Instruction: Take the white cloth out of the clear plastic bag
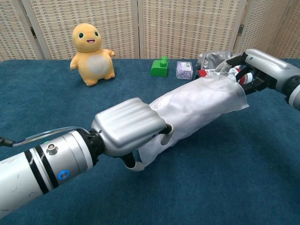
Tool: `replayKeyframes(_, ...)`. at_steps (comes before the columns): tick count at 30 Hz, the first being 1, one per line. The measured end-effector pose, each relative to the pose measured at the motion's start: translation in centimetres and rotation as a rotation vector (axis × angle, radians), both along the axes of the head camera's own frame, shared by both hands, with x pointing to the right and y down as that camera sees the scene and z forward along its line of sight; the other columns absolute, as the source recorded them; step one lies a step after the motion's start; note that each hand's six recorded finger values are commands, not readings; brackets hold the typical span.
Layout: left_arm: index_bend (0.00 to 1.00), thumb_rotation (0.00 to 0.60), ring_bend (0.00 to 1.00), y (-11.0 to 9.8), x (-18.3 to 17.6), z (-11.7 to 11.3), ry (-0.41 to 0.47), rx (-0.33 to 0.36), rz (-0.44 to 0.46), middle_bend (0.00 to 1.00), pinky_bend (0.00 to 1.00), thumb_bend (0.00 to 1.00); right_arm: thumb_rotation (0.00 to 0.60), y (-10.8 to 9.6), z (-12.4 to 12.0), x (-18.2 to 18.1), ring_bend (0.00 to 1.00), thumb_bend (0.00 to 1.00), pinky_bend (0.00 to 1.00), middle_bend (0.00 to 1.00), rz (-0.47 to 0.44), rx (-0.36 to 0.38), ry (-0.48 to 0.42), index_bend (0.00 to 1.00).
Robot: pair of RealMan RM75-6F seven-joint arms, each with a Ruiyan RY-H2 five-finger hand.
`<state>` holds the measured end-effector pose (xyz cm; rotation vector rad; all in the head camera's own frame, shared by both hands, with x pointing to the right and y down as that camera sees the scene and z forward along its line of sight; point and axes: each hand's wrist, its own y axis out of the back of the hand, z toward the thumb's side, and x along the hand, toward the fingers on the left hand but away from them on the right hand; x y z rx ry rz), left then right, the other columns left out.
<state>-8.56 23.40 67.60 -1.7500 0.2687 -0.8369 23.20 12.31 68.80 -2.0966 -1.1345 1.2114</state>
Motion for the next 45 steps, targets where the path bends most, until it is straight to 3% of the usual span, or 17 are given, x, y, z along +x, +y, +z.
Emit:
replayKeyframes(16,0.47,0.6,0.69,0.1,-0.8,0.9,-0.034,-0.001,-0.028,0.71,0.85,0.06,0.6,0.2,0.1,0.1,0.13,0.64,0.28,0.24,0.004,-0.006,-0.009,0.71)
replayKeyframes(45,0.53,0.6,0.71,0.1,-0.1,2.5,-0.004,0.051,-0.034,0.71,0.85,0.07,0.6,0.5,0.5,0.0,0.13,0.64,0.28,0.24,0.004,-0.02,-0.019,0.71)
